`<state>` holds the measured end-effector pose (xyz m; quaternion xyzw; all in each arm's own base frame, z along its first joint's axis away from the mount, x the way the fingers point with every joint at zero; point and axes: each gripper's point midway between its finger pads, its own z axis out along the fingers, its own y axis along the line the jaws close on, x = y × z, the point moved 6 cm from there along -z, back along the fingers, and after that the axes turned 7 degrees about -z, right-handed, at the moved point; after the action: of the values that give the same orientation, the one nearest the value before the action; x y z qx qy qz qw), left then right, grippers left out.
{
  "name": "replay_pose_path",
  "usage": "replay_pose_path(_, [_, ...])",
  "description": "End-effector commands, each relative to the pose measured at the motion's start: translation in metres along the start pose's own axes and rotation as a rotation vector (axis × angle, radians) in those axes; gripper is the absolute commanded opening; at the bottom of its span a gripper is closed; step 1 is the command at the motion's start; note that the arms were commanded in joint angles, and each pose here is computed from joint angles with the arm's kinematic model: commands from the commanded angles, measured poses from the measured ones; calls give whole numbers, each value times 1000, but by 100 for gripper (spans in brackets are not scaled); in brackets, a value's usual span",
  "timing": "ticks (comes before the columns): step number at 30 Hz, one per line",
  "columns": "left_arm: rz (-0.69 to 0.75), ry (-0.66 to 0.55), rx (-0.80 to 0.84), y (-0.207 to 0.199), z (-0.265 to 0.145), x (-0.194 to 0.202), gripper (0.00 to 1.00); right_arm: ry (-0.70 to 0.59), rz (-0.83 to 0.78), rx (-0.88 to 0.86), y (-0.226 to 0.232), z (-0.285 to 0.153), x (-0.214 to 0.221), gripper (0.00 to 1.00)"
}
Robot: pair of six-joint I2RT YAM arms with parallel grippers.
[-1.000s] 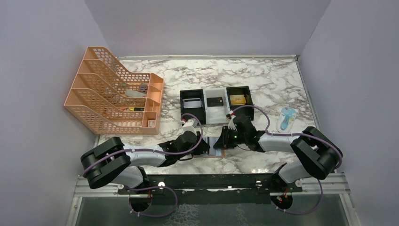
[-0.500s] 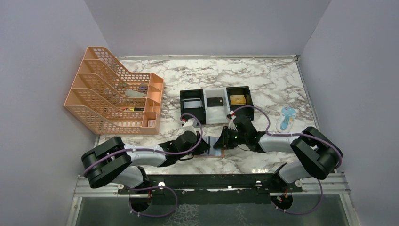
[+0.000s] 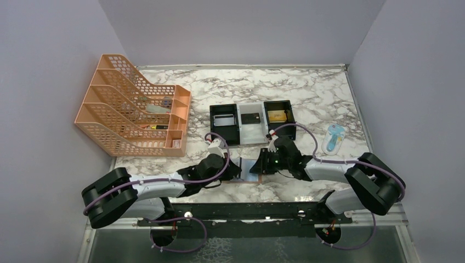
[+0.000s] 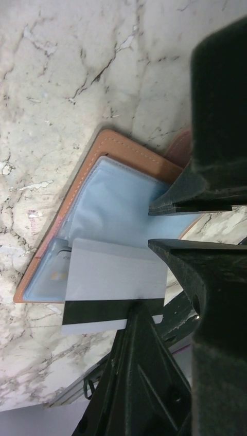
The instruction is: Take the credit cards out of the card holder
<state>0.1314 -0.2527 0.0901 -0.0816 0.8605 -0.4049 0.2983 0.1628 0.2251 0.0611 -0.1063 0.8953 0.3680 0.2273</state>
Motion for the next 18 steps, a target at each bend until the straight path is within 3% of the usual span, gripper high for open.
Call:
replay_pose_path(1, [39, -34, 0, -3, -6, -7, 0, 3, -38, 58, -13, -9, 11, 28])
replay_pose_path(4, [48, -45, 28, -8, -11, -10, 0, -25, -48, 56, -6, -15, 2, 36])
replay_pose_path(12, [68, -98, 22, -10, -27, -22, 0, -124, -57, 13, 9, -33, -10, 46])
replay_pose_path(18, [111, -99, 25, -10, -32, -24, 0, -289, -71, -69, 15, -49, -14, 56])
